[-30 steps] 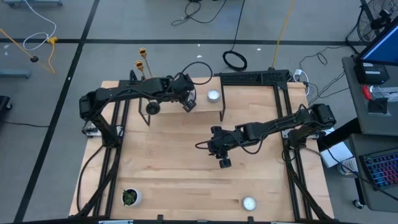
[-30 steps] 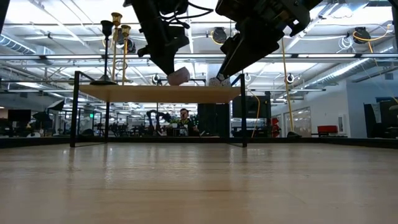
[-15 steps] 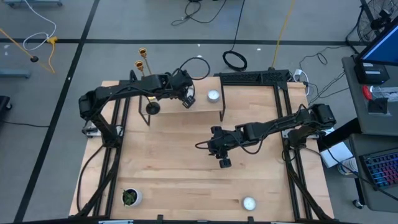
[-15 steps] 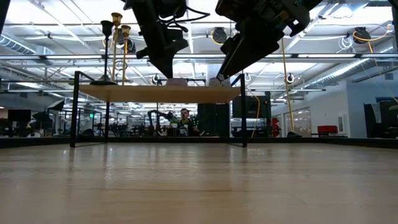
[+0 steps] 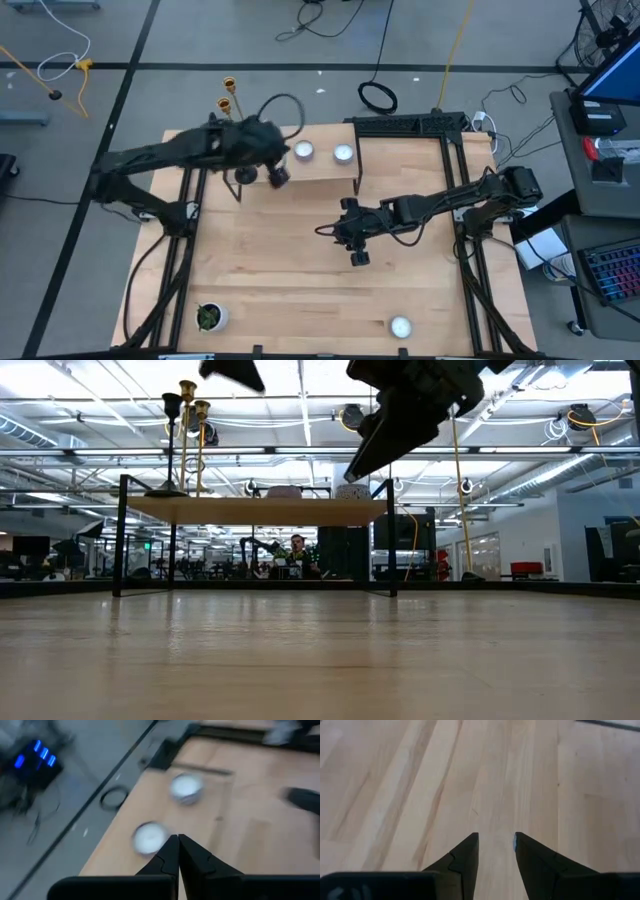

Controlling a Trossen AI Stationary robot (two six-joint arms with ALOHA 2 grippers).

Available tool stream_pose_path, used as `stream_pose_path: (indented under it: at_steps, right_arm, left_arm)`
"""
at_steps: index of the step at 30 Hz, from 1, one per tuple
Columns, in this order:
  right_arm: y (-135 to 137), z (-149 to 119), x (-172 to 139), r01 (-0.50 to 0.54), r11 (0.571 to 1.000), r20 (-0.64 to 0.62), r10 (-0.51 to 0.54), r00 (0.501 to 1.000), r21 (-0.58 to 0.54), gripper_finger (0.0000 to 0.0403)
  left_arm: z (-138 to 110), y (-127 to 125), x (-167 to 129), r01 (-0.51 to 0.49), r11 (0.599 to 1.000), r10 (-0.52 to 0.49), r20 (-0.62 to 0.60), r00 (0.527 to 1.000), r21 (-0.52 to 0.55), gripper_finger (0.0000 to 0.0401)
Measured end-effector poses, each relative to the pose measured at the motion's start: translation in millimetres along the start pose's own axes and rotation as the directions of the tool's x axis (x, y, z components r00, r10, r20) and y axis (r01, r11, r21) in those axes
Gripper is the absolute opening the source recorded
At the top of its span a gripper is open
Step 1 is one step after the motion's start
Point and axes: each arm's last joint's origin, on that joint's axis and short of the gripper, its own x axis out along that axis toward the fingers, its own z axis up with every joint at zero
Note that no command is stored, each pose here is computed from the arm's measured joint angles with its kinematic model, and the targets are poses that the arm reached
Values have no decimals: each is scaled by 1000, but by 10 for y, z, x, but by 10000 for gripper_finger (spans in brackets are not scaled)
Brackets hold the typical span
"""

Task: Pick & Place candle stick holders
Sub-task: Put the blue white candle bottle on the shelf

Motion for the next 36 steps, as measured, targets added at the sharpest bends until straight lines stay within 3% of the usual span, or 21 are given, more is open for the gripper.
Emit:
stream_pose_path:
  at_steps: [4, 9, 14, 20, 23, 28, 36]
  right_arm:
    - [44, 4, -144, -12, 1000, -10, 12, 1000, -1, 126]
    - [191, -86, -312, -43, 999, -111, 46, 993, 31, 135]
    - [345, -207, -360, -50, 993, -234, 74, 969, 110, 163]
    - [541, -376, -437, -7, 954, -401, 133, 906, 300, 203]
    - [710, -462, -501, 3, 918, -477, 203, 855, 396, 213]
    - [1055, -572, -502, 14, 798, -454, 330, 828, 603, 213]
    - [1473, -939, -409, 85, 629, -421, 407, 810, 773, 212]
  left_arm:
    - [-20, -152, -412, 97, 991, -105, 92, 990, 88, 3]
    - [-110, -304, -759, 174, 972, -196, 130, 972, 158, 12]
    - [-230, -436, -926, 146, 970, -169, 110, 979, 194, 3]
    - [-380, -613, -894, 93, 978, -113, 99, 989, 187, 11]
    - [-476, -669, -819, 50, 982, -68, 93, 993, 184, 4]
    - [-641, -719, -676, -56, 984, 43, 83, 996, 172, 15]
    - [-732, -792, -549, -65, 988, 51, 100, 994, 137, 19]
